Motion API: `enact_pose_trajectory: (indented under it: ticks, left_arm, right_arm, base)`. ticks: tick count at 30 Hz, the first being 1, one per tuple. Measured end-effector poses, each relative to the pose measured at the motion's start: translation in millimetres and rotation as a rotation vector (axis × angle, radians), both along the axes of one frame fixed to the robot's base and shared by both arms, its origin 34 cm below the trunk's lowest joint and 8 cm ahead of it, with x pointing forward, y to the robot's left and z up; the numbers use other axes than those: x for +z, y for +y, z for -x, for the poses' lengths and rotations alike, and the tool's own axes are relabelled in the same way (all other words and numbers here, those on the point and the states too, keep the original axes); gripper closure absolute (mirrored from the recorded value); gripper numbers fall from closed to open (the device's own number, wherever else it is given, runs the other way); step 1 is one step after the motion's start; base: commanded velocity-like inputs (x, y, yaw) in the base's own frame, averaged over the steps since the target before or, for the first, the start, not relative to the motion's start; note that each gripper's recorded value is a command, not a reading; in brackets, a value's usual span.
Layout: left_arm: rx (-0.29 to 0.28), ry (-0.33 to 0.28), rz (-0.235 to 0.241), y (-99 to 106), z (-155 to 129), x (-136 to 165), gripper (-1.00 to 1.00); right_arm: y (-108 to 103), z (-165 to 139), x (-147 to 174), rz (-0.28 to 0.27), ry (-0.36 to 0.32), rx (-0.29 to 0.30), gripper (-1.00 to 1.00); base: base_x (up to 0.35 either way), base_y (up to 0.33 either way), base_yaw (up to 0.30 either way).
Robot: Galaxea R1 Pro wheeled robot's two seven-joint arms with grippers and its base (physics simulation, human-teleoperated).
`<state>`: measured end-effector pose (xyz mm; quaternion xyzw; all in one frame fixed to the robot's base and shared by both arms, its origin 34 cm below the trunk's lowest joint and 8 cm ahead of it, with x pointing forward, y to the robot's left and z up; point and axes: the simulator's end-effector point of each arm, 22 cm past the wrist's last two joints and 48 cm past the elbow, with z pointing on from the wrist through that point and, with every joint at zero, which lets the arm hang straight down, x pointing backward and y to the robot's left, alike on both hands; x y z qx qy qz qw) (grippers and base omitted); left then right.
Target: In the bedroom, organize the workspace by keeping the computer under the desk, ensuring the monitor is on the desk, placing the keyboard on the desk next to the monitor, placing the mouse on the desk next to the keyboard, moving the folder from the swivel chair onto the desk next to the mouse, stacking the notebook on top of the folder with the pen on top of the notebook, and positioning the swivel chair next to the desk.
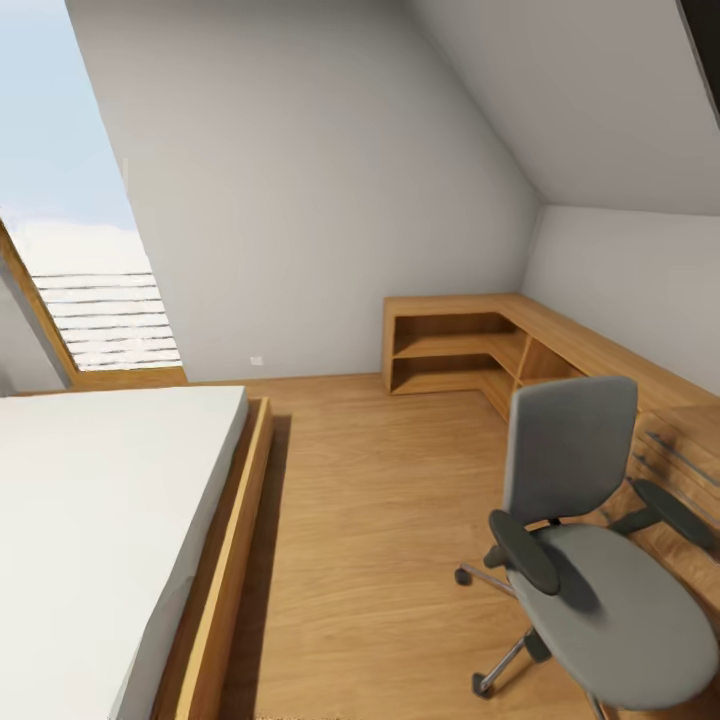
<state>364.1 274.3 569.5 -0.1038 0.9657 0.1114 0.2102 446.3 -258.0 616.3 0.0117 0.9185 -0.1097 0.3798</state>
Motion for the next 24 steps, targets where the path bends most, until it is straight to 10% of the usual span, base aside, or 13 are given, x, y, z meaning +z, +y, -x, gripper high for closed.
enact_pose_trajectory:
  ticks: [24]
  left_arm:
    - [-0.001,0.016,0.009,-4.5,6.0,-4.1,-1.00]
  right_arm:
    - [-0.8,5.5,-5.3,0.001,0.017,-0.001,-1.00]
  base:
    - [0.037,-0.100,0.190]
